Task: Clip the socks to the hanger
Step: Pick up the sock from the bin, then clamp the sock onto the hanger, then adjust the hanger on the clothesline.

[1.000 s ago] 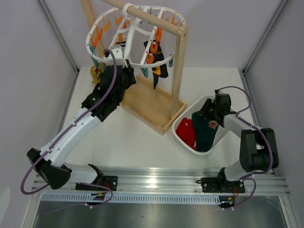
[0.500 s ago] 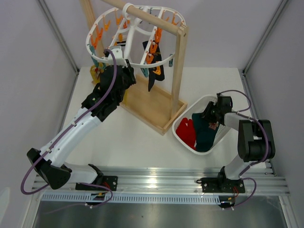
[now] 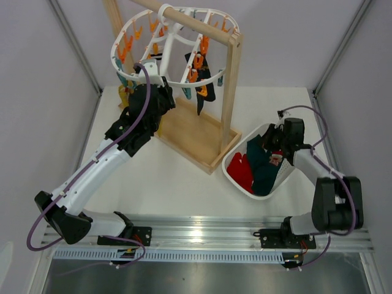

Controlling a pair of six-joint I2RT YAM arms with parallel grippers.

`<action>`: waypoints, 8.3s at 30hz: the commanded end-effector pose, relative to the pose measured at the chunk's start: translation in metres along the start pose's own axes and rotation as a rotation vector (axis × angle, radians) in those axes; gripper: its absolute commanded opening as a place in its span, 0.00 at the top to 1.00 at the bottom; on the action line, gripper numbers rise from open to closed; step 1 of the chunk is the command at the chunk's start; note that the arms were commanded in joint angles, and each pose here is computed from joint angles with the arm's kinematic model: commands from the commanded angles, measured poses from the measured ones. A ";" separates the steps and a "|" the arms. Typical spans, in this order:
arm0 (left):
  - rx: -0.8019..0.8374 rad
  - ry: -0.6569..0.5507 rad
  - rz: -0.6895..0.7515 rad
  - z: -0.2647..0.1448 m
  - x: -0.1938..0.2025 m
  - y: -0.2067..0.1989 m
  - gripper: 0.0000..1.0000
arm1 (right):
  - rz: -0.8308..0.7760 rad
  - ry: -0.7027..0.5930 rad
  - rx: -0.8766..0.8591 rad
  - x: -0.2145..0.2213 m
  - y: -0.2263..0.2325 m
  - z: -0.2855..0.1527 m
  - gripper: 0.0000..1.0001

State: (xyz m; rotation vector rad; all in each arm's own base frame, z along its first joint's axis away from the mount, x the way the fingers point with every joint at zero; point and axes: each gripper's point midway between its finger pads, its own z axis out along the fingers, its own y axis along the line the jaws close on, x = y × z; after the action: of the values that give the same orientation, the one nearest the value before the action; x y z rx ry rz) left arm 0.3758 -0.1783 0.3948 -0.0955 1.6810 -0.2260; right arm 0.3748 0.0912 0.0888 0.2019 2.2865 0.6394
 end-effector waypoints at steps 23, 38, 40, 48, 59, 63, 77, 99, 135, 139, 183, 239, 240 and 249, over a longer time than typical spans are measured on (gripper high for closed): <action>0.067 -0.002 -0.114 -0.020 -0.033 -0.011 0.87 | -0.824 -0.791 -0.383 -0.052 0.323 -0.173 1.00; 0.074 0.030 -0.176 -0.022 -0.029 -0.015 0.89 | -0.730 -1.129 -0.308 -0.059 0.384 -0.146 1.00; 0.073 0.031 -0.183 -0.022 -0.029 -0.015 0.89 | -0.679 -1.164 -0.294 -0.065 0.383 -0.147 1.00; 0.072 0.034 -0.203 -0.023 -0.028 -0.015 0.89 | -0.568 -1.210 -0.286 -0.071 0.390 -0.136 1.00; 0.053 0.034 -0.235 -0.021 -0.026 -0.013 0.89 | -0.533 -1.211 -0.330 -0.067 0.402 -0.132 1.00; 0.046 0.021 -0.254 -0.022 -0.029 -0.012 0.89 | -0.540 -1.204 -0.338 -0.062 0.405 -0.129 1.00; 0.028 0.024 -0.264 -0.019 -0.025 -0.010 0.90 | -0.521 -1.220 -0.319 -0.065 0.405 -0.131 1.00; 0.009 0.029 -0.286 -0.016 -0.021 -0.009 0.89 | -0.493 -1.216 -0.362 -0.056 0.417 -0.133 1.00; 0.031 -0.020 -0.276 -0.037 -0.034 0.002 0.34 | -0.470 -1.168 -0.410 -0.054 0.432 -0.132 0.85; 0.042 -0.041 -0.279 -0.052 -0.043 0.010 0.21 | -0.469 -1.159 -0.414 -0.053 0.432 -0.133 0.75; 0.250 -0.002 -0.210 -0.073 -0.051 -0.077 0.16 | -0.339 -0.701 -0.127 -0.080 0.217 -0.215 0.01; 0.491 -0.073 -0.120 -0.012 -0.011 -0.083 0.22 | -0.439 -0.749 -0.278 -0.064 0.211 -0.232 0.01; 0.489 -0.079 -0.124 -0.013 -0.012 -0.083 0.22 | -0.440 -0.747 -0.279 -0.064 0.211 -0.231 0.01; 0.449 -0.106 -0.113 -0.019 -0.018 -0.070 0.21 | -0.445 -0.737 -0.293 -0.062 0.213 -0.230 0.01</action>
State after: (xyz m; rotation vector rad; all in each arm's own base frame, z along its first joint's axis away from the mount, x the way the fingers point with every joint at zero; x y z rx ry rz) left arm 0.3597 -0.2556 0.3975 0.1535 1.5841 -0.6749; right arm 0.2493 0.1652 0.3645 -0.1833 1.4751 0.5222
